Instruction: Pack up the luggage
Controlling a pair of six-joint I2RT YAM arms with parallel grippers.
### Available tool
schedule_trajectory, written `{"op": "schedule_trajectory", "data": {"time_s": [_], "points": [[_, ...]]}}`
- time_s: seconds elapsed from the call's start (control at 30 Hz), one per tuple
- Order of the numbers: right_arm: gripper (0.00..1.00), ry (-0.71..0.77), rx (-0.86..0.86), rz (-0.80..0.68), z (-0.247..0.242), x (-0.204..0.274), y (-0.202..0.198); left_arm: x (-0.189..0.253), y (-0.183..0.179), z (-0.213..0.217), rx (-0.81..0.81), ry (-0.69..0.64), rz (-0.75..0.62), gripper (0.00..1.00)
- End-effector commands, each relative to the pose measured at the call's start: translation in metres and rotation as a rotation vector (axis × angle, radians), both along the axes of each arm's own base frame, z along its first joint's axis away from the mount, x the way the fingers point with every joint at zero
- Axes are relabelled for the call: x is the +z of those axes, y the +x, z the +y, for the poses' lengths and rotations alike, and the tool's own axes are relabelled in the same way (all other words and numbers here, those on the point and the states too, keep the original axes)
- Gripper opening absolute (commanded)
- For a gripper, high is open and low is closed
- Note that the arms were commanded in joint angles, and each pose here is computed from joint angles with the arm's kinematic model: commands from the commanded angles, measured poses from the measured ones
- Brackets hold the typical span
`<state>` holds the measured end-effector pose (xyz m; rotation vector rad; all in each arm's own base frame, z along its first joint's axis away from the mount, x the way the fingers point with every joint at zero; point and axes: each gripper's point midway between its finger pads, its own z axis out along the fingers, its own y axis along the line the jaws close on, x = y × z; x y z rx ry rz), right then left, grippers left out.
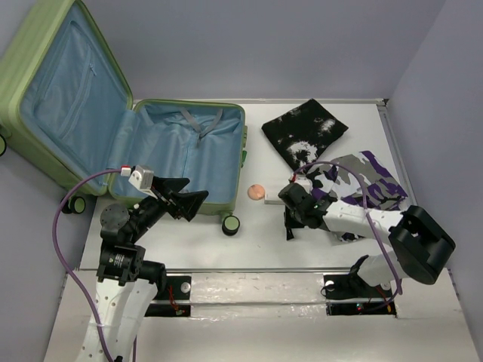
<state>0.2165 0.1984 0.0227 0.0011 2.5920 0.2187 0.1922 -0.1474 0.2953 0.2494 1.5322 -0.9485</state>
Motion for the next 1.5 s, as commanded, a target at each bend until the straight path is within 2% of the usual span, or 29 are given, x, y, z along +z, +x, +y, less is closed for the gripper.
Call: {"op": "schedule_trajectory", "data": {"time_s": [0.0, 0.1, 0.13, 0.23, 0.33, 0.43, 0.47, 0.5, 0.53, 0.57, 0.6, 0.63, 0.7, 0.8, 0.87, 0.9, 0.93, 1.03, 1.17, 1.2, 1.23, 1.33, 1.4, 1.47], "points": [[0.08, 0.02, 0.05, -0.035, 0.013, 0.023, 0.005, 0.011, -0.001, 0.002, 0.011, -0.01, -0.046, 0.99], [0.08, 0.102, 0.129, -0.104, 0.039, 0.058, 0.013, 0.011, 0.0, 0.004, 0.029, -0.014, -0.041, 0.99], [0.08, 0.174, 0.166, -0.16, 0.057, 0.087, 0.023, 0.011, 0.002, 0.006, 0.046, -0.015, -0.037, 0.99], [0.08, 0.297, 0.243, -0.258, 0.094, 0.131, 0.039, 0.011, 0.004, 0.01, 0.073, -0.016, -0.035, 0.99], [0.07, 0.484, 0.347, -0.342, 0.159, 0.201, 0.065, 0.013, 0.007, 0.015, 0.11, -0.019, -0.036, 0.99], [0.07, 0.605, 0.426, -0.362, 0.215, 0.239, 0.078, 0.013, 0.009, 0.02, 0.148, -0.023, -0.032, 0.99], [0.08, 0.646, 0.441, -0.374, 0.244, 0.252, 0.096, 0.014, 0.011, 0.023, 0.167, -0.023, -0.031, 0.99], [0.17, 0.677, 0.443, -0.361, 0.258, 0.255, 0.103, 0.013, 0.011, 0.024, 0.171, -0.023, -0.026, 0.99], [0.42, 0.689, 0.46, -0.34, 0.271, 0.254, 0.107, 0.016, 0.011, 0.025, 0.177, -0.024, -0.027, 0.99], [0.53, 0.697, 0.469, -0.335, 0.288, 0.254, 0.118, 0.017, 0.011, 0.025, 0.179, -0.022, -0.031, 0.99], [0.59, 0.667, 0.463, -0.303, 0.287, 0.244, 0.118, 0.02, 0.01, 0.025, 0.18, -0.021, -0.037, 0.99], [0.7, 0.66, 0.464, -0.302, 0.286, 0.242, 0.118, 0.017, 0.009, 0.025, 0.179, -0.012, -0.014, 0.99], [0.74, 0.611, 0.435, -0.329, 0.269, 0.235, 0.117, 0.017, 0.008, 0.025, 0.175, 0.0, -0.016, 0.99], [0.74, 0.56, 0.387, -0.367, 0.241, 0.233, 0.117, 0.017, 0.009, 0.021, 0.151, -0.004, -0.002, 0.99], [0.72, 0.518, 0.358, -0.384, 0.212, 0.23, 0.11, 0.017, 0.013, 0.015, 0.119, -0.023, 0.024, 0.99], [0.72, 0.505, 0.31, -0.439, 0.19, 0.245, 0.114, 0.024, 0.012, 0.009, 0.081, -0.036, 0.001, 0.99], [0.69, 0.465, 0.289, -0.413, 0.174, 0.223, 0.109, 0.022, 0.015, 0.006, 0.067, -0.052, 0.027, 0.99], [0.65, 0.417, 0.199, -0.425, 0.128, 0.212, 0.11, 0.031, 0.015, -0.003, 0.02, -0.084, 0.015, 0.99], [0.61, 0.365, 0.024, -0.457, 0.038, 0.189, 0.088, 0.033, 0.025, -0.028, -0.036, -0.146, 0.054, 0.99], [0.6, 0.392, -0.006, -0.496, 0.027, 0.206, 0.09, 0.032, 0.027, -0.036, -0.046, -0.149, 0.064, 0.98], [0.58, 0.371, -0.039, -0.469, 0.01, 0.186, 0.083, 0.032, 0.028, -0.046, -0.059, -0.147, 0.06, 0.98], [0.55, 0.333, -0.131, -0.475, -0.034, 0.181, 0.074, 0.014, 0.031, -0.108, -0.076, -0.055, 0.12, 0.97], [0.55, 0.29, -0.172, -0.47, -0.048, 0.177, 0.074, 0.005, 0.032, -0.133, -0.079, 0.025, 0.108, 0.98], [0.54, 0.265, -0.236, -0.524, -0.071, 0.193, 0.072, -0.011, 0.039, -0.162, -0.073, 0.16, 0.083, 0.98]]}}
